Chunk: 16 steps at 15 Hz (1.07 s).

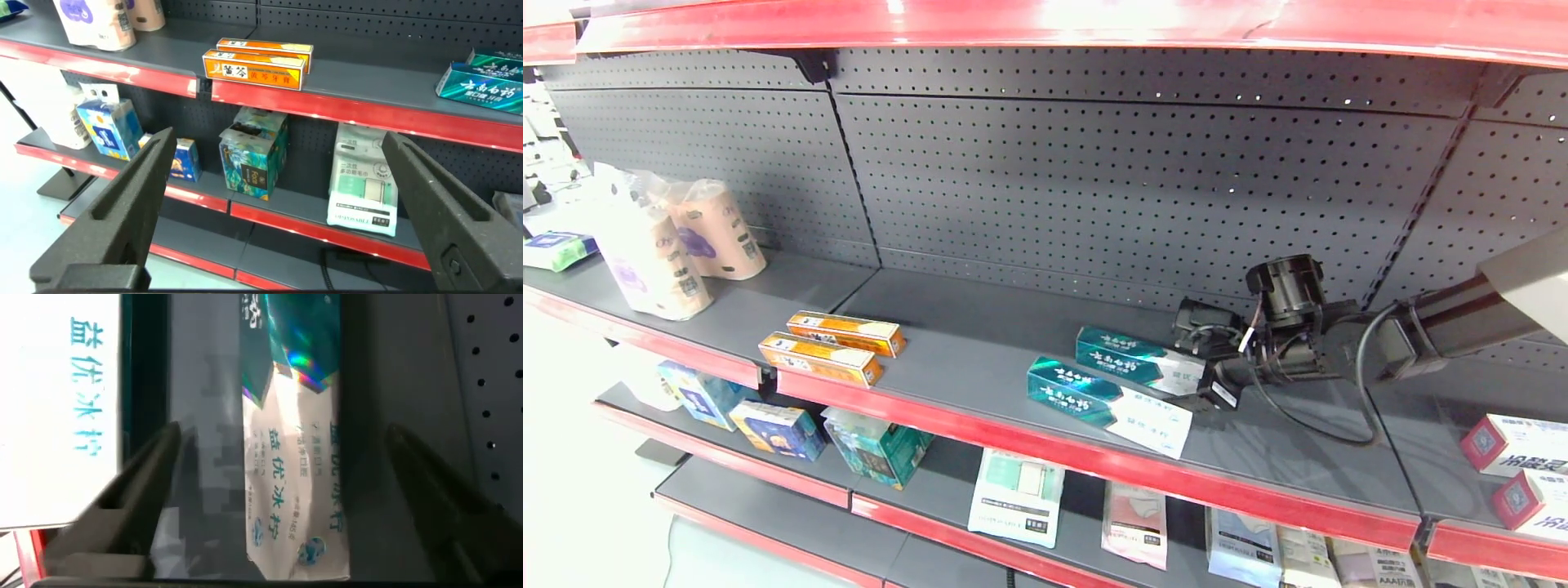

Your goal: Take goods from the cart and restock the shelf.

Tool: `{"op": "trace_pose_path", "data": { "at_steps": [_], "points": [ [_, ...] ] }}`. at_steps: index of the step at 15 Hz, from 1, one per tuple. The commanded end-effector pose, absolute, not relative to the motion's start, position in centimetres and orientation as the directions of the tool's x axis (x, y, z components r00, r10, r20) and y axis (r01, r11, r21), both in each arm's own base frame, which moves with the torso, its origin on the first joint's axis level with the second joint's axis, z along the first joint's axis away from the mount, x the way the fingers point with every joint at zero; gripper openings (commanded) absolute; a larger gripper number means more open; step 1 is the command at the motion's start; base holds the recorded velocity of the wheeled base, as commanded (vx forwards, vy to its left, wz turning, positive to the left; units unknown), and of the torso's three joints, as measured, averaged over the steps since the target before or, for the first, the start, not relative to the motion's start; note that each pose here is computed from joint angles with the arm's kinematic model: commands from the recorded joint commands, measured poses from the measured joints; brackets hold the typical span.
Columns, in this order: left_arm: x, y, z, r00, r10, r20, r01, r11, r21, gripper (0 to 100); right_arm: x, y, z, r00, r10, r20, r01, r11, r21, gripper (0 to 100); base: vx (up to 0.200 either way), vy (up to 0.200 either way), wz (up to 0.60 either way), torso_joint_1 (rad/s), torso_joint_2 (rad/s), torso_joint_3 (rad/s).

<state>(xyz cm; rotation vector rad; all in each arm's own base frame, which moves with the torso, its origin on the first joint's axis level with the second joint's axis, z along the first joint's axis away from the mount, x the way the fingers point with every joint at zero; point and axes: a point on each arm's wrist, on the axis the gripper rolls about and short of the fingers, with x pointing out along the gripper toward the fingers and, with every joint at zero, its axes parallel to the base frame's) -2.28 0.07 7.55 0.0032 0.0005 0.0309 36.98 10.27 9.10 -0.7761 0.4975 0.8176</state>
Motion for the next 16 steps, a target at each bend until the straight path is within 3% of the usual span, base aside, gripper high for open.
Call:
{"op": "trace_pose_path", "data": {
  "at_steps": [1,16],
  "points": [
    [-2.3,0.1,7.5,1.000,0.031,0.000,-0.031,1.000,0.003,100,37.1,10.0,9.4,0.608,0.453,-0.652,-0.787,0.451,-0.421,100,0.000,0.000,0.00,0.000,0.00,0.000],
    [-2.3,0.1,7.5,1.000,0.031,0.000,-0.031,1.000,0.003,100,35.4,4.4,10.3,0.681,0.282,-0.676,-0.676,0.597,-0.431,100,0.000,0.000,0.00,0.000,0.00,0.000]
  ]
}}
